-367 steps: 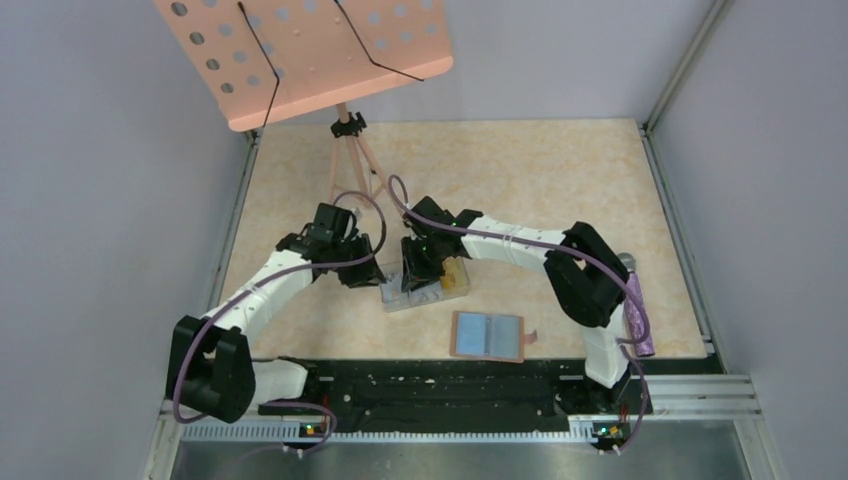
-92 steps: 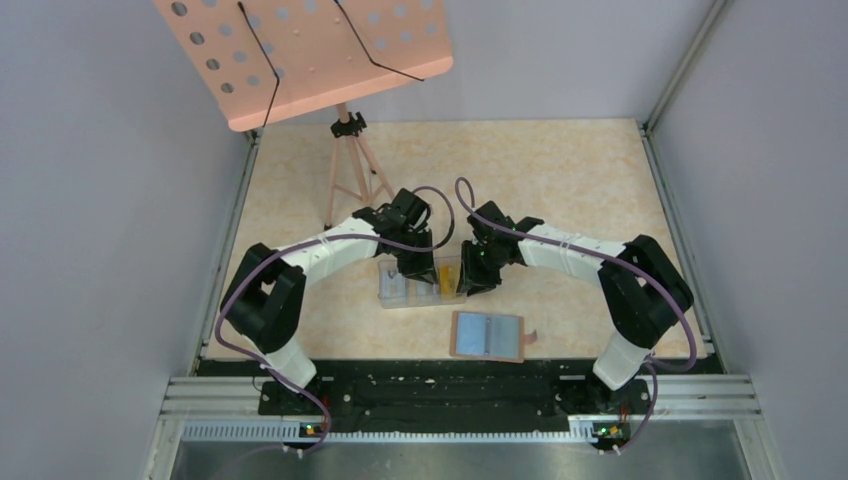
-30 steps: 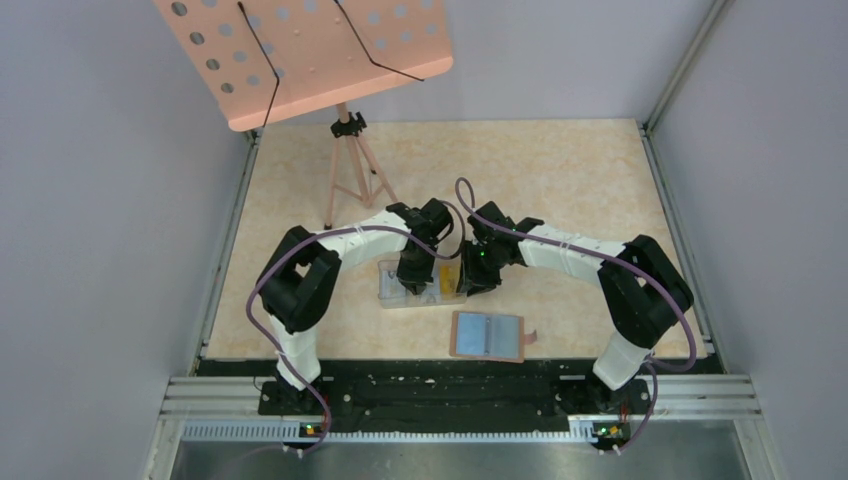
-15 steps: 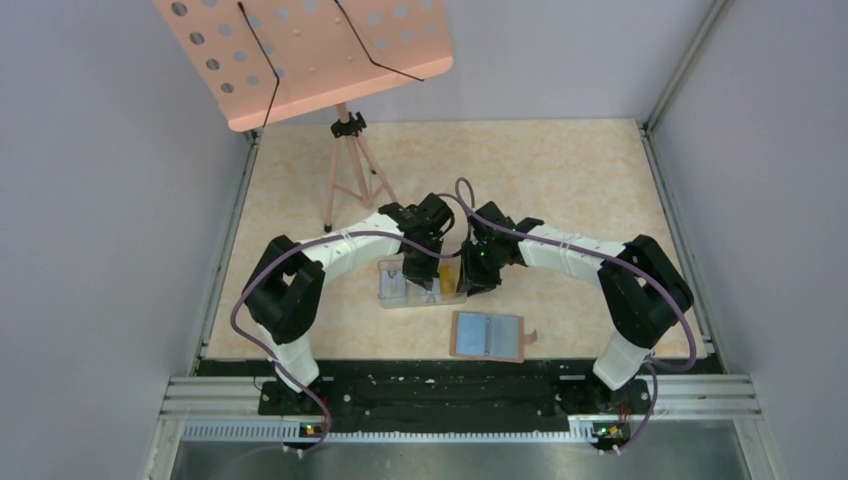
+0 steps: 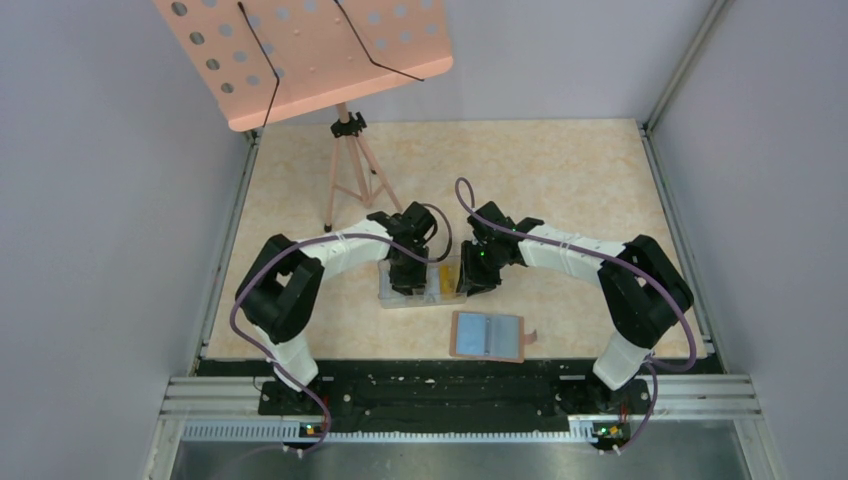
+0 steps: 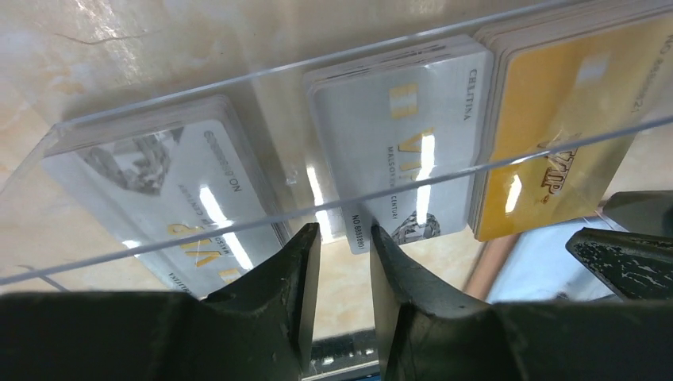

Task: Put the credit cards into the card holder
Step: Pick up the credit card from the storage box.

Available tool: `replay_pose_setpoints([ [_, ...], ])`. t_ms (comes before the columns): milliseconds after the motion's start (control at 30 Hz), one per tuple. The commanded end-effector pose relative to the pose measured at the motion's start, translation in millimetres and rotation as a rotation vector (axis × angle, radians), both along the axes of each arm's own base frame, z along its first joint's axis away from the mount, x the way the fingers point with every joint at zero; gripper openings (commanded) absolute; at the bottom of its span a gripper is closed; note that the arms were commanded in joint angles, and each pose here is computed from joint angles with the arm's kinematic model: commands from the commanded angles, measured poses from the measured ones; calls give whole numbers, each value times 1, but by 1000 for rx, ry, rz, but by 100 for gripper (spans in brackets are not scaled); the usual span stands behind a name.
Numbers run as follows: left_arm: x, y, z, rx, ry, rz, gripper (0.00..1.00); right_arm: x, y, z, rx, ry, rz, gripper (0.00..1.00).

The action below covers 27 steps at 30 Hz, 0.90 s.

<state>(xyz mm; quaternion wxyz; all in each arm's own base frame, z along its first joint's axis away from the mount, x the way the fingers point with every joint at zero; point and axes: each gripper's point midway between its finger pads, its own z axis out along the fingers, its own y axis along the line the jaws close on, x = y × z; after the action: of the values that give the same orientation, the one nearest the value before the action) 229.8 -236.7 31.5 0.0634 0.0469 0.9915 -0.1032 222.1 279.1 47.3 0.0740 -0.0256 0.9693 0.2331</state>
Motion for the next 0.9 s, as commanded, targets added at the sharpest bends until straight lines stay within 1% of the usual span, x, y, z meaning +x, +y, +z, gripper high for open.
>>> replay_pose_setpoints([
  [0, 8, -10, 10, -75, -39, 16, 35, -6, 8, 12, 51, -19, 35, 31],
  [100, 7, -14, 6, -91, -26, 12, 32, -7, 8, 13, 50, -19, 37, 31],
  [200, 6, -17, 5, -108, -19, 9, 27, -7, 8, 12, 49, -18, 37, 31],
  [367, 8, -20, 11, -118, -23, 3, 7, -7, 8, 12, 50, -18, 39, 31],
  [433, 9, -18, 14, -109, -28, 0, 3, -6, 8, 13, 51, -19, 37, 31],
  [600, 11, -14, 22, -79, -44, -16, 3, -6, 9, 13, 53, -19, 39, 31],
  [733, 10, -13, 21, -69, -32, -30, 17, -6, 9, 14, 55, -19, 39, 31],
  [800, 8, -14, 17, -64, -19, -36, 19, -6, 9, 14, 54, -18, 39, 31],
  [867, 8, -16, 16, -63, -14, -40, 19, -6, 9, 14, 55, -20, 40, 31],
])
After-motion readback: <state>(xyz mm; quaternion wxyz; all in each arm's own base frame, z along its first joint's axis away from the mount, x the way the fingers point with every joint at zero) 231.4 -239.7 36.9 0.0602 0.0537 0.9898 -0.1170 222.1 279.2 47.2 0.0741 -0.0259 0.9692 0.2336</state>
